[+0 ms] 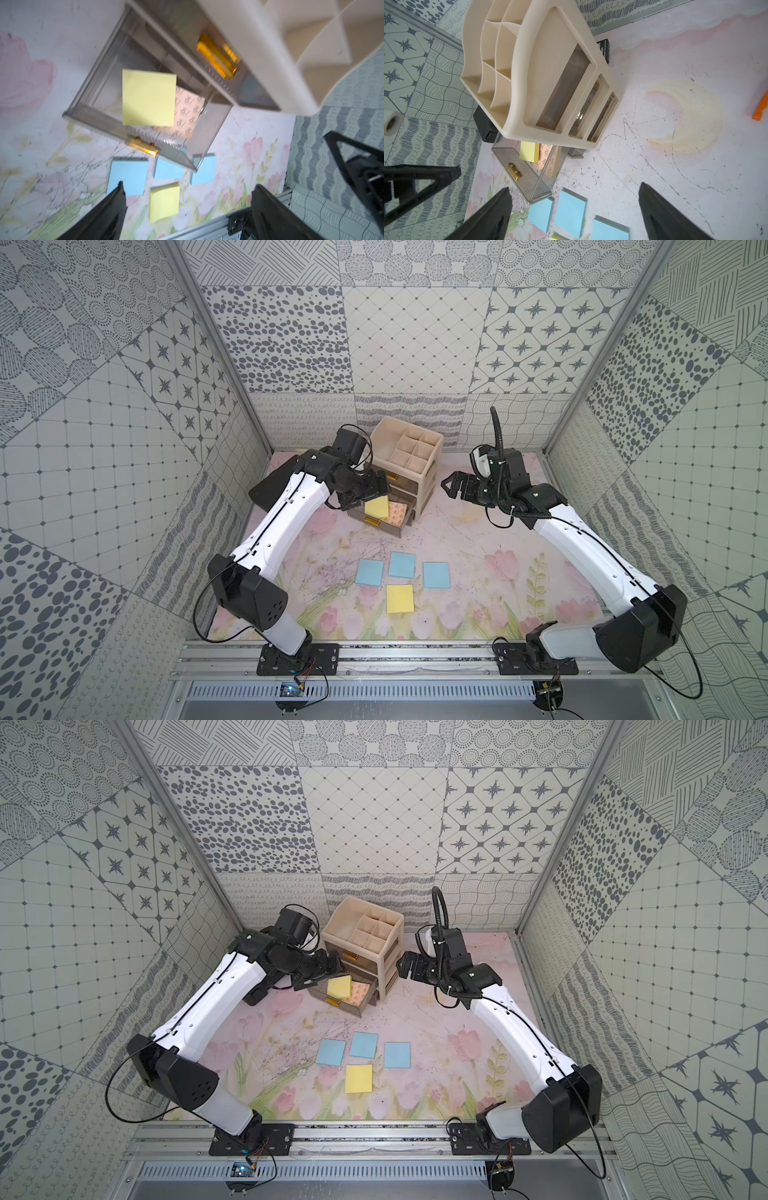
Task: Please put the sticky notes in the drawer by color
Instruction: Place the sticky notes in the drawer.
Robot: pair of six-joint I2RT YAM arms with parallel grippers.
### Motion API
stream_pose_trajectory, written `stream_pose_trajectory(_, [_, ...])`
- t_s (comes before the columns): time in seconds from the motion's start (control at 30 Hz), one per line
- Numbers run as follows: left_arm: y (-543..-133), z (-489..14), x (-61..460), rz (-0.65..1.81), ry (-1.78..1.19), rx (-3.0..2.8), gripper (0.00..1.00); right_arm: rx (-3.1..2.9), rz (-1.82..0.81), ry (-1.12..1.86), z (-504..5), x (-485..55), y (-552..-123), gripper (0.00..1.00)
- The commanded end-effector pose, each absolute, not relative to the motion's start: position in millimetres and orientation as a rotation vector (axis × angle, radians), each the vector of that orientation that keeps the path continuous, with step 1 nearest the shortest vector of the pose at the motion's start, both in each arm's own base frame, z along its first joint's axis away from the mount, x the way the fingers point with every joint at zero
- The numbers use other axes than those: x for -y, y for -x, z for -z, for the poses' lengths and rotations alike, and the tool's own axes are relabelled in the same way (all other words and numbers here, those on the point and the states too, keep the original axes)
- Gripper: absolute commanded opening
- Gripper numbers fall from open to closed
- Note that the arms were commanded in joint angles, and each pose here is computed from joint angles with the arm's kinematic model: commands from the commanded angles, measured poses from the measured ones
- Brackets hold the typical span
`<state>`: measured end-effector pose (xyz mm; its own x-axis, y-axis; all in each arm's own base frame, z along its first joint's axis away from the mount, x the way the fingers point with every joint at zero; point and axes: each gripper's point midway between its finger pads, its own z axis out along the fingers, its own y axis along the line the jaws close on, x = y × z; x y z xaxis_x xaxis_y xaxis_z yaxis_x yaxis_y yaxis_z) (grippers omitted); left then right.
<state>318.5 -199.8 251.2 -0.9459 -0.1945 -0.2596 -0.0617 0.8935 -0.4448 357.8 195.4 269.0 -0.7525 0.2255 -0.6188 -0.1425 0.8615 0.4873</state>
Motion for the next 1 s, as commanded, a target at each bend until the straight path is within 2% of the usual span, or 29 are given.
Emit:
stream_pose_trajectory(0.0, [-257, -211, 176, 0.557, 0.201, -2.922, 0.97, -2.306, -0.619, -0.048, -272, -186, -357, 0.99])
stream_pose_trajectory(0.13, [-222, -183, 179, 0.591, 0.223, -2.973, 0.96, -2.311, -0.59, -0.054, -266, -182, -357, 0.99])
stream_pose_trajectory(0.27, [-191, -153, 181, 0.484, 0.213, -3.053, 0.95, -2.322, -0.591, -0.059, -260, -182, -356, 0.99])
stream_pose_trajectory(0.5, [-156, -109, 205, 0.5, 0.243, -3.118, 0.96, -2.343, -0.595, -0.066, -251, -183, -355, 0.99])
stream_pose_trajectory(0.97, [-142, -50, 262, 0.395, 0.164, -3.186, 1.0, -2.336, -0.601, -0.056, -255, -183, -351, 0.99])
